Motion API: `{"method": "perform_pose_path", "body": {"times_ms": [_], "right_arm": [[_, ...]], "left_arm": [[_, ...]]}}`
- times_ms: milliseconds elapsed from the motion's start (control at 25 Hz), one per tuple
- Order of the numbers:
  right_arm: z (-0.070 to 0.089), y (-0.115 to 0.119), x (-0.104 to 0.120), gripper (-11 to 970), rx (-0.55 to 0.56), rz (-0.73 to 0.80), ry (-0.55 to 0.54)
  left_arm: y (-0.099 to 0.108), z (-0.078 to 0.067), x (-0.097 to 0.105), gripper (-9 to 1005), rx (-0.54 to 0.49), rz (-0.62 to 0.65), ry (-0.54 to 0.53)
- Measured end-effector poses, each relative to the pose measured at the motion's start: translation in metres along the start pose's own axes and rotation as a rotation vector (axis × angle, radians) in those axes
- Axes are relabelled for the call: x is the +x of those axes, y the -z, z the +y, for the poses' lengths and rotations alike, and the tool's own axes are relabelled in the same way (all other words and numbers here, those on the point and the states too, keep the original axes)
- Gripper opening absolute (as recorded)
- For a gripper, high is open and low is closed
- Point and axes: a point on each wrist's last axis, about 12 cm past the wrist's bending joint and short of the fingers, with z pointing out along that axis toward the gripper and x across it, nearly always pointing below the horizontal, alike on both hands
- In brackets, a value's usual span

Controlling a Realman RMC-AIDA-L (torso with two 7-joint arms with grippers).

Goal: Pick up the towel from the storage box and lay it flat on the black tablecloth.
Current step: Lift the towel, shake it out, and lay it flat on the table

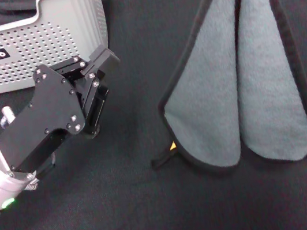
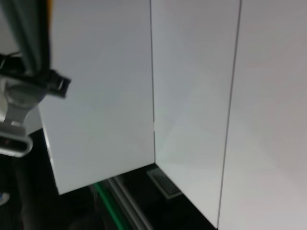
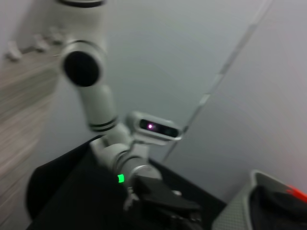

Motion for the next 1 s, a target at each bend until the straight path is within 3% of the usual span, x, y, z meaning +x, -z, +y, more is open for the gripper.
{"method": "perform_pose_path", "body": {"times_ms": [280, 600, 1000], "right_arm": [[-0.017, 0.002, -0.013, 1, -0.047, 0.053, 0.095], [-0.037, 0.015, -0.036, 1, -0.013, 0.090, 0.198], [-0.053, 0.014, -0.048, 2, 0.007, 0.159, 0.256]], "left_arm": [[-0.004, 0.005, 0.005, 37, -0.021, 0.035, -0.018], [-0.012, 0.012, 0.009, 39, -0.029, 0.066, -0.070], [-0.021, 0.019, 0.009, 62, -0.005, 0.082, -0.117]]}}
